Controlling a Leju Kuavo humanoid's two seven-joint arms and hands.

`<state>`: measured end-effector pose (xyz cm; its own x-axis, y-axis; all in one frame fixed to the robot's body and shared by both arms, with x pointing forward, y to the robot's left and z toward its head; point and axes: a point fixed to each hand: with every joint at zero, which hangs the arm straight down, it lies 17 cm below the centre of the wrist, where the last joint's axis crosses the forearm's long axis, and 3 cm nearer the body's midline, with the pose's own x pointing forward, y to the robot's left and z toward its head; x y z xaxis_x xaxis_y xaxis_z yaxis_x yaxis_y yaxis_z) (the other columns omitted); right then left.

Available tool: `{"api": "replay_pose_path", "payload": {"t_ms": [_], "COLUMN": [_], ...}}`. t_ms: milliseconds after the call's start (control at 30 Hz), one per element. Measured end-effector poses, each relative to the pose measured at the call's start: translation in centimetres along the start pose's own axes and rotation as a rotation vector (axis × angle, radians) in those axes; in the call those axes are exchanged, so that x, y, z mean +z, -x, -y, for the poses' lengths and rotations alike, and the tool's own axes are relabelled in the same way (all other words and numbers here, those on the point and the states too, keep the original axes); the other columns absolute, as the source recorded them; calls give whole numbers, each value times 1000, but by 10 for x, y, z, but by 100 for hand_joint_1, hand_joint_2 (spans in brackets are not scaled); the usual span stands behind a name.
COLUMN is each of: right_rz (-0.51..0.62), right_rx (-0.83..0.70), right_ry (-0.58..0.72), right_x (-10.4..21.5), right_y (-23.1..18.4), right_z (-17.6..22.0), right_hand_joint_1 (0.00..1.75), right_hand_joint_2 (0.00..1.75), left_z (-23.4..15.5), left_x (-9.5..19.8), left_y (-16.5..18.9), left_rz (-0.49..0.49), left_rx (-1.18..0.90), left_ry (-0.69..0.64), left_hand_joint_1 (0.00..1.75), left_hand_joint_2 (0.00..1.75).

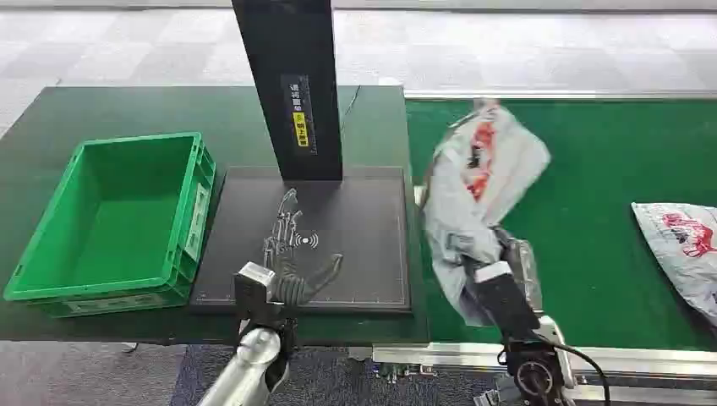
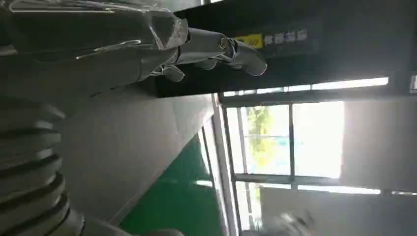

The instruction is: Moved the parcel from conveyor to table for the left to box.

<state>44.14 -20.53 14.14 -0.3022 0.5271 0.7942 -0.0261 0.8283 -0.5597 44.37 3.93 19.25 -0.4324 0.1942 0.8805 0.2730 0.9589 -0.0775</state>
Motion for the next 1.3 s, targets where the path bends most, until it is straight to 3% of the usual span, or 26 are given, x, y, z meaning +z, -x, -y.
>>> {"api": "replay_pose_path", "payload": {"t_ms": [167,333,500,633,800,833,867,900,933,1133,1300], "right_rz": [-23,-5,78,173,207,208,208,205,199,127,42], "right_rx": [106,190,257,217,231,239,244,248,256,274,232], "right_ry": [-314,-493,-617,-691,-737,-745,-750,-753,-747,-665,-650], "right_x": [-17,-32,-29,-23,-20,-19,-18,-17,-17,-24,-11], "right_y": [6,9,-1,-24,-32,-30,-29,-27,-23,-5,18], "right_z": [-74,-107,-135,-154,-164,-165,-166,-166,-165,-151,-146], "right_hand_joint_1": [175,175,175,175,175,168,37,37,0,0,0], "right_hand_joint_2": [175,175,175,175,175,175,175,175,175,175,175], "left_z": [-12,-16,-14,-13,-10,-10,-10,-9,-10,-14,-18], "left_x": [-9,-11,-11,-12,-11,-11,-11,-11,-11,-11,-9], "left_y": [-7,-8,-8,-10,-10,-10,-10,-10,-10,-9,-6], "left_rz": [34,31,31,32,31,31,31,31,30,28,24], "left_rx": [-24,-12,-25,-9,-2,-2,-1,-2,1,-12,-36], "left_ry": [-55,-75,-89,-104,-106,-107,-107,-107,-108,-119,-119], "left_hand_joint_1": [0,0,0,0,0,0,0,0,0,0,0], "left_hand_joint_2": [175,175,175,175,175,175,175,175,175,175,175]}}
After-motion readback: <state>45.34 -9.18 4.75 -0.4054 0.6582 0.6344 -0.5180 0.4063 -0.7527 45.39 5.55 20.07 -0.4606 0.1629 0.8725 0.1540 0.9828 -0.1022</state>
